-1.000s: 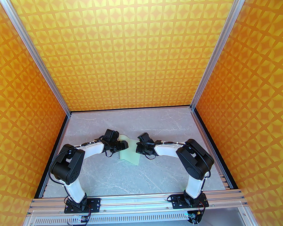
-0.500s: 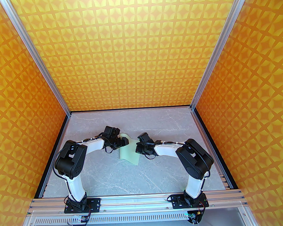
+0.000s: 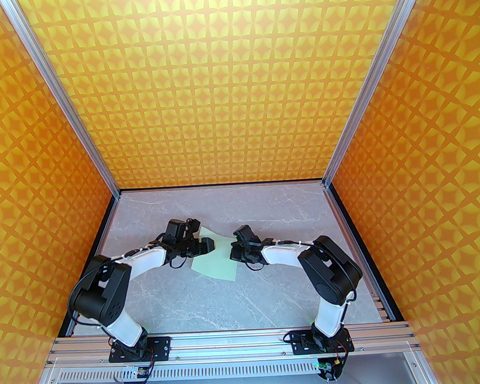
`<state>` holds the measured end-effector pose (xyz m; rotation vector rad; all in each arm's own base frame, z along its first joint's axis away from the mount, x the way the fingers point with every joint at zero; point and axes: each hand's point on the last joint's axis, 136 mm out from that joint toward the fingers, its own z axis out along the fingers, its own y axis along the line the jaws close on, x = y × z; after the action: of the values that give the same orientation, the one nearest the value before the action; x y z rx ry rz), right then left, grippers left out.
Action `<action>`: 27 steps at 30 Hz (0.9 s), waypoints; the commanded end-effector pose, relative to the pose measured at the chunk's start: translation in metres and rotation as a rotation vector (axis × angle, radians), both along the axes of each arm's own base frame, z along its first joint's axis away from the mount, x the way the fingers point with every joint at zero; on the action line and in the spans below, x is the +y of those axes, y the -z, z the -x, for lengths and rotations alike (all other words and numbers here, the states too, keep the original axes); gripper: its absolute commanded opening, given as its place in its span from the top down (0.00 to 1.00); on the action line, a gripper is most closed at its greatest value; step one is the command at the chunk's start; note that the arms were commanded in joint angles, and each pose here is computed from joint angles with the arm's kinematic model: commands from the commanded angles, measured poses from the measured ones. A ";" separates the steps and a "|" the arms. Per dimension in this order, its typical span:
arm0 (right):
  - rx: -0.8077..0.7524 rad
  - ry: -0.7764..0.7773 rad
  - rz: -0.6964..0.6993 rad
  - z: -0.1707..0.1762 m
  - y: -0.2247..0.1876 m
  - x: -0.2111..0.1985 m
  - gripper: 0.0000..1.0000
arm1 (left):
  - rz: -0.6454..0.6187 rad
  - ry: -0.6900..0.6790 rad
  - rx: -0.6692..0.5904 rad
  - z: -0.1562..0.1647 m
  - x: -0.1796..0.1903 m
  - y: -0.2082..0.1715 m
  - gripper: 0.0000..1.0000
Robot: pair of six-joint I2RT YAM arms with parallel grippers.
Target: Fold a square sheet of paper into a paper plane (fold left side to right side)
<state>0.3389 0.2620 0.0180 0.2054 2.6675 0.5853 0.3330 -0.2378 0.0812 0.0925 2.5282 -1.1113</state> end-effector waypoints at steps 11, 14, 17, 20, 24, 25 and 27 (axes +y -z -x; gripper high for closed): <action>0.094 -0.016 0.068 0.019 0.025 -0.012 1.00 | 0.087 0.040 -0.038 0.008 -0.028 -0.027 0.28; 0.093 -0.019 0.064 0.019 0.024 -0.011 1.00 | 0.106 0.058 -0.018 0.012 -0.038 -0.022 0.28; 0.093 -0.019 0.063 0.019 0.025 -0.012 1.00 | 0.136 0.064 -0.019 0.015 -0.046 -0.025 0.28; 0.090 -0.019 0.059 0.020 0.024 -0.011 1.00 | 0.184 0.061 -0.011 0.016 -0.052 -0.026 0.27; 0.070 -0.023 0.035 0.017 0.017 -0.008 1.00 | 0.229 0.062 0.015 0.018 -0.059 -0.021 0.28; 0.065 -0.026 0.031 0.016 0.015 -0.008 1.00 | 0.230 0.065 0.016 0.019 -0.060 -0.020 0.28; 0.046 -0.026 0.017 0.014 0.008 -0.006 1.00 | 0.228 0.073 0.018 0.020 -0.063 -0.019 0.28</action>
<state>0.3387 0.2625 0.0185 0.2038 2.6678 0.5918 0.3182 -0.2918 0.0992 0.1036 2.4253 -1.3633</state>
